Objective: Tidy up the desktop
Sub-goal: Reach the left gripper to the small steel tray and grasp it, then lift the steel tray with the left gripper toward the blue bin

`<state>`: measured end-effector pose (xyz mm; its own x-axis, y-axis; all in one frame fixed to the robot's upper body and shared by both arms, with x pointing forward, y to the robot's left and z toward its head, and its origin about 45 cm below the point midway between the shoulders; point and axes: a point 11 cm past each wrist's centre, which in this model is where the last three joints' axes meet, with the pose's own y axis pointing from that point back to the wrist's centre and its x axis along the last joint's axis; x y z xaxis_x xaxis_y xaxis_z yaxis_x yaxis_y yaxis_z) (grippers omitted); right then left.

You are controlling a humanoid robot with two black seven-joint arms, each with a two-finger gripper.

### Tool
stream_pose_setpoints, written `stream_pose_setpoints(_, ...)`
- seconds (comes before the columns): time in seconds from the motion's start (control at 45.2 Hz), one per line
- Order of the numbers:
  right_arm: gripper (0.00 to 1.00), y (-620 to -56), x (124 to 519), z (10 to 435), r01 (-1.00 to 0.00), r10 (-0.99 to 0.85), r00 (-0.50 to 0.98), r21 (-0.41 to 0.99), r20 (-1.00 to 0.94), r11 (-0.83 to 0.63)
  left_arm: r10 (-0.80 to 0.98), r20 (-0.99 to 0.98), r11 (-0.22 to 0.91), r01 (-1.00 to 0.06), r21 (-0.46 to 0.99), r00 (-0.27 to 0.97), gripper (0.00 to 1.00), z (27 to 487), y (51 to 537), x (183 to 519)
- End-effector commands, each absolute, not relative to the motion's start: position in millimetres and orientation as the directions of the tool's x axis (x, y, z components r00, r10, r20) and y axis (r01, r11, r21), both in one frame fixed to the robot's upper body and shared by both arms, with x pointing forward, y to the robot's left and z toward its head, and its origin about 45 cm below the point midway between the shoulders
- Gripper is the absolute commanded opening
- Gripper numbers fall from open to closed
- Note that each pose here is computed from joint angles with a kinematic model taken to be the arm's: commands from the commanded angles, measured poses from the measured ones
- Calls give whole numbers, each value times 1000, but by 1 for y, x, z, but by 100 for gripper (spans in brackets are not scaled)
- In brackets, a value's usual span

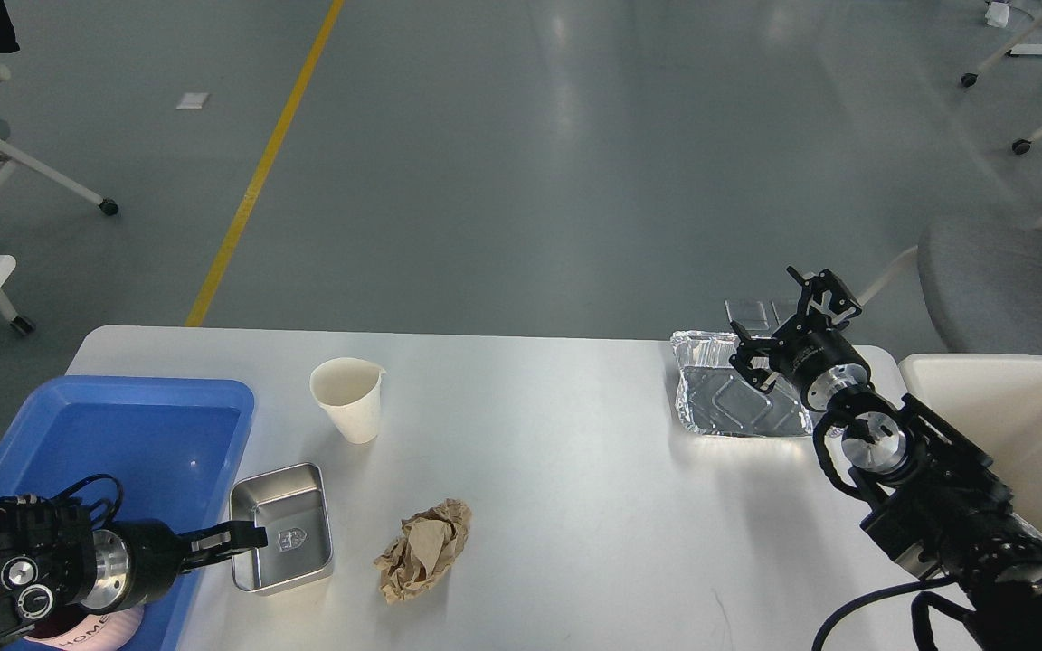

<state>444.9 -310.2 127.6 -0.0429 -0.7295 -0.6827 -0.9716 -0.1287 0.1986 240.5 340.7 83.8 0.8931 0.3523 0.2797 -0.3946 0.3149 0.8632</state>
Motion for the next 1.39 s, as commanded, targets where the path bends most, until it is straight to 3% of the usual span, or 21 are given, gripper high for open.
stream_pose_setpoints(0.0,100,-310,445,128,-972,-731,-43,198,-681,-128,354,269,316,-385,867,896,44,81,342,236)
stream_pose_setpoints(0.73,100,-319,442,125,-971,-737,-57,209,-673,-115,352,239,327,-358,874,905,1,74,342,227)
stream_pose_setpoints(1.084,100,-328,440,125,-972,-745,-66,212,-664,-103,340,242,359,-363,860,909,0,81,341,230)
stream_pose_setpoints(1.371,100,-325,440,125,-972,-742,-62,210,-668,-108,266,193,427,-295,855,945,0,134,359,233)
